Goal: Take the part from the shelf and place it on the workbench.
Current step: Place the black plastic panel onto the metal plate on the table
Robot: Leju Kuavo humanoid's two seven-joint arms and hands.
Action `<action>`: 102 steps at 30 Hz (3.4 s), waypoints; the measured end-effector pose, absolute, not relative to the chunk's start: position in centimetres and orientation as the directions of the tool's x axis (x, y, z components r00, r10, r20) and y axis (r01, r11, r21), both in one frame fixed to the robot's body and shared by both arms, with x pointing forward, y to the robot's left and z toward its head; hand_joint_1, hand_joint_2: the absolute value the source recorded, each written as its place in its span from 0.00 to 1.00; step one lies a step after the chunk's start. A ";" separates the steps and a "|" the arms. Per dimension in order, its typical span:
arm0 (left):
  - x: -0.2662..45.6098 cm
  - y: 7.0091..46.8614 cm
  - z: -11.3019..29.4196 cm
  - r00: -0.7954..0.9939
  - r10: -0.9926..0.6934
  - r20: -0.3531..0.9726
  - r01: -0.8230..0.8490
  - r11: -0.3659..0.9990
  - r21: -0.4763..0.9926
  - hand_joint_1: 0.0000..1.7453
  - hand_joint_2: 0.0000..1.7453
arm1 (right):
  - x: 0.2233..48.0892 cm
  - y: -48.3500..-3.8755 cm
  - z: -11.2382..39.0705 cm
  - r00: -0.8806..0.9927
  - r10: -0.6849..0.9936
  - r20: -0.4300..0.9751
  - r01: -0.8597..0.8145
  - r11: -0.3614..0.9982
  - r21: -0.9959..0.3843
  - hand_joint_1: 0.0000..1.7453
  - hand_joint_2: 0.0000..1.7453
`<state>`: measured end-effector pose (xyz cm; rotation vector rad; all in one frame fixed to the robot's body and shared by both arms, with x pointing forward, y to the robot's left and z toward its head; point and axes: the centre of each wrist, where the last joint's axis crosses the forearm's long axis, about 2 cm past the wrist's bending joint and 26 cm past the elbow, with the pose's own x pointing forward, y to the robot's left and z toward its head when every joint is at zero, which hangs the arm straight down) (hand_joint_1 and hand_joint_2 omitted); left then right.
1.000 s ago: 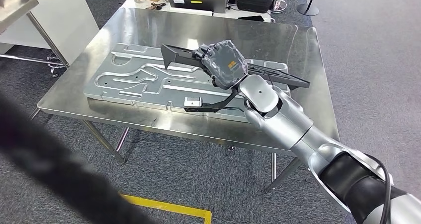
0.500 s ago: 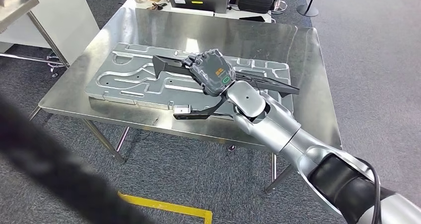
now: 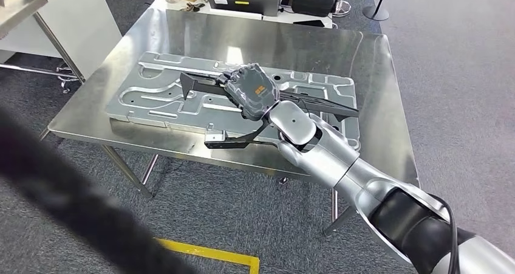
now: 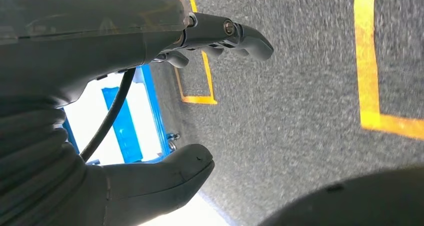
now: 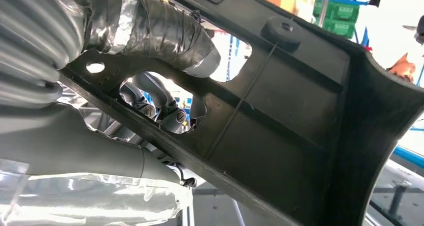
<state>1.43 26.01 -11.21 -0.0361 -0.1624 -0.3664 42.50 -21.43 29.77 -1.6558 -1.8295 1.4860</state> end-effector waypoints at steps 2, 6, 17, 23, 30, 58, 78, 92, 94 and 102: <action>1.5 26.0 -11.2 0.920 -0.354 0.165 0.360 0.933 -0.006 0.00 1.00 | 42.6 -21.5 29.7 -0.314 0.852 -0.419 0.581 -0.177 -0.794 1.00 1.00; 1.4 26.0 -11.2 0.918 -0.360 0.164 0.365 0.931 -0.003 0.00 1.00 | 42.6 -21.6 29.2 -0.311 0.854 -0.418 0.565 -0.187 -0.804 1.00 1.00; 1.4 26.1 -11.2 0.922 -0.348 0.169 0.353 0.936 -0.002 0.00 1.00 | 42.8 -21.8 29.7 -0.303 0.852 -0.426 0.559 -0.203 -0.804 1.00 1.00; 1.2 26.1 -11.2 0.921 -0.352 0.167 0.358 0.934 -0.002 0.00 1.00 | 42.8 -21.7 29.5 -0.305 0.852 -0.425 0.550 -0.207 -0.809 1.00 1.00; 1.2 26.3 -11.2 0.921 -0.352 0.165 0.357 0.934 -0.001 0.00 1.00 | 42.8 -21.0 29.7 -0.313 0.849 -0.425 0.547 -0.205 -0.812 1.00 1.00; 1.5 25.9 -11.2 0.919 -0.346 0.188 0.361 0.931 -0.052 0.00 1.00 | 46.7 -20.1 24.4 -0.317 0.900 -0.300 0.065 -0.295 -0.953 1.00 1.00; 1.5 25.9 -11.2 0.930 -0.309 0.196 0.326 0.944 -0.058 0.00 1.00 | 46.9 -20.0 22.4 -0.288 0.913 -0.288 -0.088 -0.325 -0.942 0.50 0.50; 1.5 25.9 -11.2 0.940 -0.275 0.200 0.293 0.954 -0.069 0.00 0.00 | 46.6 -19.4 21.9 -0.319 0.908 -0.273 -0.079 -0.312 -0.947 0.00 0.00; 1.5 25.9 -11.2 0.941 -0.272 0.200 0.291 0.954 -0.069 0.00 0.00 | 46.6 -19.2 22.0 -0.331 0.904 -0.270 -0.063 -0.307 -0.950 0.00 0.00; 1.5 25.9 -11.2 0.940 -0.270 0.208 0.290 0.955 -0.069 0.00 0.00 | 46.5 -17.7 23.3 -0.380 0.889 -0.254 -0.006 -0.277 -0.961 0.00 0.00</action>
